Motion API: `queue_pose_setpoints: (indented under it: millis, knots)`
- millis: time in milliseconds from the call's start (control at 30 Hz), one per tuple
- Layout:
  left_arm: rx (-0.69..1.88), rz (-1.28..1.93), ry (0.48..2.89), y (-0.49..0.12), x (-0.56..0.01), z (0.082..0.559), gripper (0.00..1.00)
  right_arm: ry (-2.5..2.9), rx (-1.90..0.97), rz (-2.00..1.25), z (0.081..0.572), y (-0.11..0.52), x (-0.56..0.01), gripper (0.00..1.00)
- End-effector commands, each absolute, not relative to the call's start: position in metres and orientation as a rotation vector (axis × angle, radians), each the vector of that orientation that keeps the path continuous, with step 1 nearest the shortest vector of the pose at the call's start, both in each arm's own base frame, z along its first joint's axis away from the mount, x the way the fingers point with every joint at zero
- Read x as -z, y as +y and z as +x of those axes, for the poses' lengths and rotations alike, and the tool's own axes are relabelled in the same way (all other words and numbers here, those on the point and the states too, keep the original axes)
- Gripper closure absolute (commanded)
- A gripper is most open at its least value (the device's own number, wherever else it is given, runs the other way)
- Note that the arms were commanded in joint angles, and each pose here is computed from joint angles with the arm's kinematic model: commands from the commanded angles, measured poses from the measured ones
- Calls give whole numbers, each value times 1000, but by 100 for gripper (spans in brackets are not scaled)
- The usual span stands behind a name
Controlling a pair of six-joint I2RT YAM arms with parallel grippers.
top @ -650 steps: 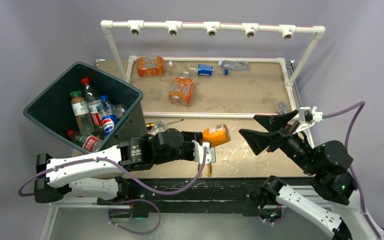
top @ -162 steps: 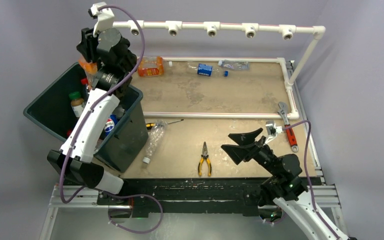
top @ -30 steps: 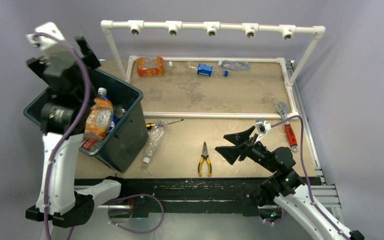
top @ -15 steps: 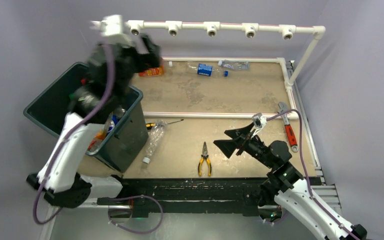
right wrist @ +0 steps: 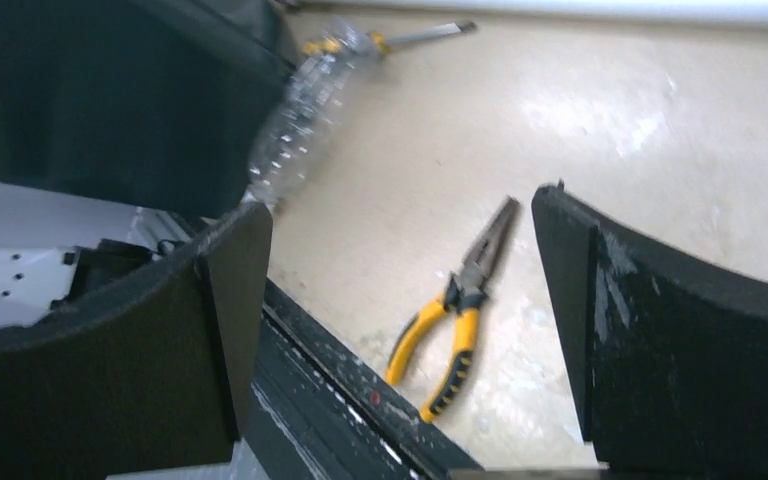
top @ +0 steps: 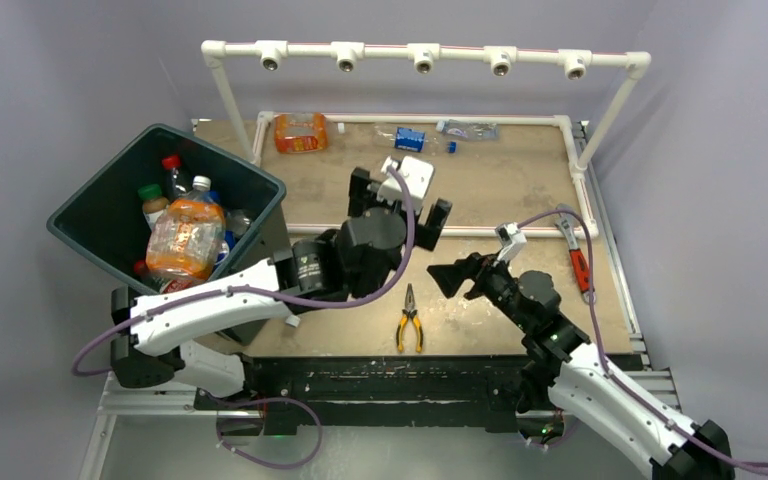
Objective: Put the plastic bottles in the bin
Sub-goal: Pick up the plastic bottle from the corner of the board.
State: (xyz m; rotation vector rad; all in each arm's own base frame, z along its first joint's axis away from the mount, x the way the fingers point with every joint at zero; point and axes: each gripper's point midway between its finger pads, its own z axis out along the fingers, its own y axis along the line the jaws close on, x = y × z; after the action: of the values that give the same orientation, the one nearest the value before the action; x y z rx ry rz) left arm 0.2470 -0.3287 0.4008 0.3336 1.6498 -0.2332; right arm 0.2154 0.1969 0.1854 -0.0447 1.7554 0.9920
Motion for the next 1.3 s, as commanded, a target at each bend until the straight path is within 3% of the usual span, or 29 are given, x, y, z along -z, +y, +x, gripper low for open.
queue_pose_setpoints:
  millis: [0, 333, 733, 1267]
  knots:
    - [227, 209, 1652, -297, -374, 238, 1, 1758, -841, 221, 252, 174, -174, 1]
    - [297, 223, 1727, -285, -309, 224, 1, 1653, -662, 558, 364, 147, -183, 1]
    - [364, 135, 1722, -263, -284, 217, 1, 1529, -769, 897, 524, 114, -158, 6]
    - [332, 82, 1714, -251, -258, 219, 1, 1459, -810, 1116, 634, 118, -89, 12]
